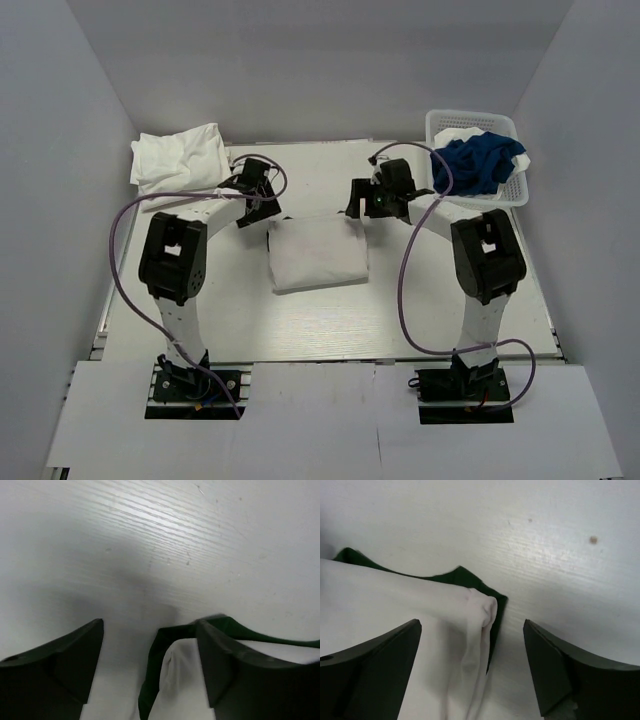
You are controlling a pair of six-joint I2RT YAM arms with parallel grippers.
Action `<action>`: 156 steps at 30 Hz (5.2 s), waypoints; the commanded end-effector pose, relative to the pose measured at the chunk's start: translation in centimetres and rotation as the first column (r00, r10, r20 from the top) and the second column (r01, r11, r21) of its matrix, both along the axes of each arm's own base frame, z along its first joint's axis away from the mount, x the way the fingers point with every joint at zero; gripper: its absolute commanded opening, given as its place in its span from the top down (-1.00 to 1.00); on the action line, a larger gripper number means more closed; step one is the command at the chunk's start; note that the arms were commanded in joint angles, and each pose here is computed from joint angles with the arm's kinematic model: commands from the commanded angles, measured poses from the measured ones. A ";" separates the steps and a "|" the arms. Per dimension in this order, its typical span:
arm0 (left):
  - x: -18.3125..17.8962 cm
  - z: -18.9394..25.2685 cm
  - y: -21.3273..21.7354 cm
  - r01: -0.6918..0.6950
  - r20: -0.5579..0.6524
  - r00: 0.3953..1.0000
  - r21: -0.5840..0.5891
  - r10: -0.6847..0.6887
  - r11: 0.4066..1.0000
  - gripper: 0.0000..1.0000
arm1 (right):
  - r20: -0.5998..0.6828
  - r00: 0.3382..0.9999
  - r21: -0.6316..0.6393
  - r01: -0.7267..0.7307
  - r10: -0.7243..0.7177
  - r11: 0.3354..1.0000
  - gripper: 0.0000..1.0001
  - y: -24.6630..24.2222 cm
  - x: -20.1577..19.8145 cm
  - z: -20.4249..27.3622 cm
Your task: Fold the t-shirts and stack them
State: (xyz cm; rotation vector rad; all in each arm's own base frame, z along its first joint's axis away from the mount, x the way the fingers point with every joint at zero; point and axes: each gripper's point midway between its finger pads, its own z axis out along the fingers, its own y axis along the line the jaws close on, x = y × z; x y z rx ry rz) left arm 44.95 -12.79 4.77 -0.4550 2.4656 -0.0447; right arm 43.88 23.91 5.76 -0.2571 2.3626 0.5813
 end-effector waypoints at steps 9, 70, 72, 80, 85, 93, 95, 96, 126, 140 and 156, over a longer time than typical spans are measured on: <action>-6.6 4.9 -1.1 0.095 0.040 0.995 -0.161 -0.090 0.982 -0.98 | 0.215 0.970 0.197 -0.158 0.114 0.968 -0.81 1.4 -4.4 11.5; 12.4 22.3 11.4 0.016 0.241 0.906 0.803 -0.349 0.595 1.00 | 0.334 0.942 0.074 -0.001 -0.023 0.997 -0.81 -4.0 -6.4 9.3; 12.7 23.6 11.8 0.011 0.249 0.904 0.800 -0.349 0.600 1.00 | 0.329 0.944 0.077 -0.007 -0.019 0.997 -0.81 -3.8 -6.4 9.2; 13.9 27.1 13.6 -0.059 0.287 0.916 0.787 -0.280 0.614 1.00 | 0.322 0.947 0.074 -0.006 -0.018 0.997 -0.81 -3.8 -6.4 9.2; 13.6 27.8 14.8 -0.115 0.333 0.914 0.760 -0.231 0.640 1.00 | 0.317 0.948 0.072 -0.005 -0.019 0.997 -0.81 -3.9 -6.5 9.0; 14.1 26.9 20.1 -0.252 0.391 0.918 0.703 -0.066 0.665 1.00 | 0.315 0.949 0.068 0.000 -0.021 0.998 -0.81 -3.9 -6.4 9.0; 14.6 25.7 21.0 -0.251 0.382 0.923 0.689 -0.047 0.680 1.00 | 0.311 0.950 0.066 0.004 -0.025 0.998 -0.81 -4.0 -6.3 8.9; 14.7 25.6 21.4 -0.256 0.388 0.921 0.679 -0.041 0.688 1.00 | 0.310 0.950 0.065 0.003 -0.023 0.998 -0.81 -3.9 -6.2 8.9; 14.9 17.5 34.3 -0.359 0.339 0.924 0.614 0.176 0.702 -0.86 | 0.262 0.965 -0.004 0.029 -0.027 1.000 -0.81 -4.5 -5.6 7.5; 13.4 20.3 29.0 -0.303 0.358 0.921 0.404 0.157 0.863 -1.00 | 0.281 0.959 0.011 0.040 -0.042 0.999 -0.81 -4.8 -5.8 8.3; -7.9 15.4 -0.2 0.336 0.533 0.837 -0.316 -0.127 0.887 -1.00 | 0.332 0.937 0.194 0.045 -0.108 0.980 -0.81 -4.1 -7.9 10.5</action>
